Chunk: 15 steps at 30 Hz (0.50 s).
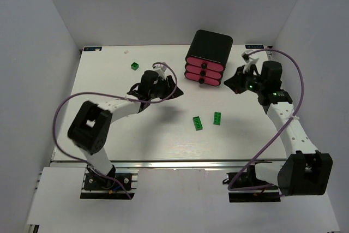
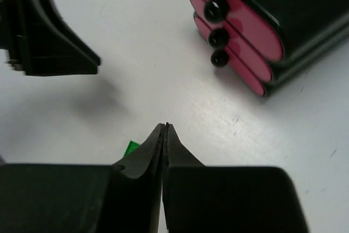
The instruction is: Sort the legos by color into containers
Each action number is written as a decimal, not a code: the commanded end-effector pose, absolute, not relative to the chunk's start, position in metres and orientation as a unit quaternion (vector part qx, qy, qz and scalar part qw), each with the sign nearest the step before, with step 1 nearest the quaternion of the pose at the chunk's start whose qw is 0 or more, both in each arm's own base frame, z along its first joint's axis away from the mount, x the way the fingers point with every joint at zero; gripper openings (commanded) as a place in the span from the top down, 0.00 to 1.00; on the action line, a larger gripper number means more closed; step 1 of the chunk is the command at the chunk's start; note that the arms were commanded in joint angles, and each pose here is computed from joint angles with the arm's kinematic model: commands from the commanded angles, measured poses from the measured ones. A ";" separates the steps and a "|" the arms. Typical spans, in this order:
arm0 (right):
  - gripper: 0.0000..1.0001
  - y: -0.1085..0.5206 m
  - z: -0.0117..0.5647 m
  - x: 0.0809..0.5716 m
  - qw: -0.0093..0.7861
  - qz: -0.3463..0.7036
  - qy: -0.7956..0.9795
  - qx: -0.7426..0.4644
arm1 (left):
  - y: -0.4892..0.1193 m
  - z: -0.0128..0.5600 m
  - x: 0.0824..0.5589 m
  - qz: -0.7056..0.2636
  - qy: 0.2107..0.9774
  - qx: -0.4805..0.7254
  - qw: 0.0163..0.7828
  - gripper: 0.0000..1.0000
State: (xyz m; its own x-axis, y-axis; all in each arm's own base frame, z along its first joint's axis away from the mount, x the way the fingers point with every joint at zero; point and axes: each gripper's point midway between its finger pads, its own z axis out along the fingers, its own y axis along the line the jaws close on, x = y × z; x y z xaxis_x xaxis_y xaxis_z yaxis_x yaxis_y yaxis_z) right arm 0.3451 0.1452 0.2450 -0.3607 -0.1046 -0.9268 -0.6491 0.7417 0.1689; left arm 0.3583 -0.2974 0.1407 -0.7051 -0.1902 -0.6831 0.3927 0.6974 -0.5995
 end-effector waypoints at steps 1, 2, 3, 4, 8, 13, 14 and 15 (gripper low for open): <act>1.00 0.136 0.260 0.331 0.495 0.369 0.767 -0.173 | -0.336 0.173 0.391 -0.478 0.792 -0.011 0.380 0.47; 0.92 0.129 0.264 0.327 0.492 0.384 0.762 -0.173 | -0.342 0.149 0.402 -0.473 0.801 -0.026 0.366 0.42; 0.82 0.128 0.263 0.323 0.485 0.394 0.761 -0.173 | -0.351 0.146 0.409 -0.480 0.796 -0.040 0.367 0.41; 0.76 0.123 0.266 0.320 0.489 0.398 0.757 -0.171 | -0.357 0.152 0.423 -0.483 0.789 -0.044 0.378 0.40; 0.61 0.124 0.270 0.301 0.479 0.438 0.735 -0.195 | -0.381 0.115 0.454 -0.464 0.799 -0.054 0.379 0.36; 0.60 0.118 0.274 0.293 0.467 0.469 0.722 -0.200 | -0.402 0.105 0.472 -0.470 0.791 -0.050 0.389 0.34; 0.60 0.117 0.274 0.293 0.467 0.471 0.721 -0.201 | -0.406 0.113 0.478 -0.473 0.786 -0.047 0.395 0.34; 0.60 0.116 0.274 0.292 0.467 0.473 0.720 -0.200 | -0.407 0.101 0.480 -0.466 0.791 -0.047 0.393 0.34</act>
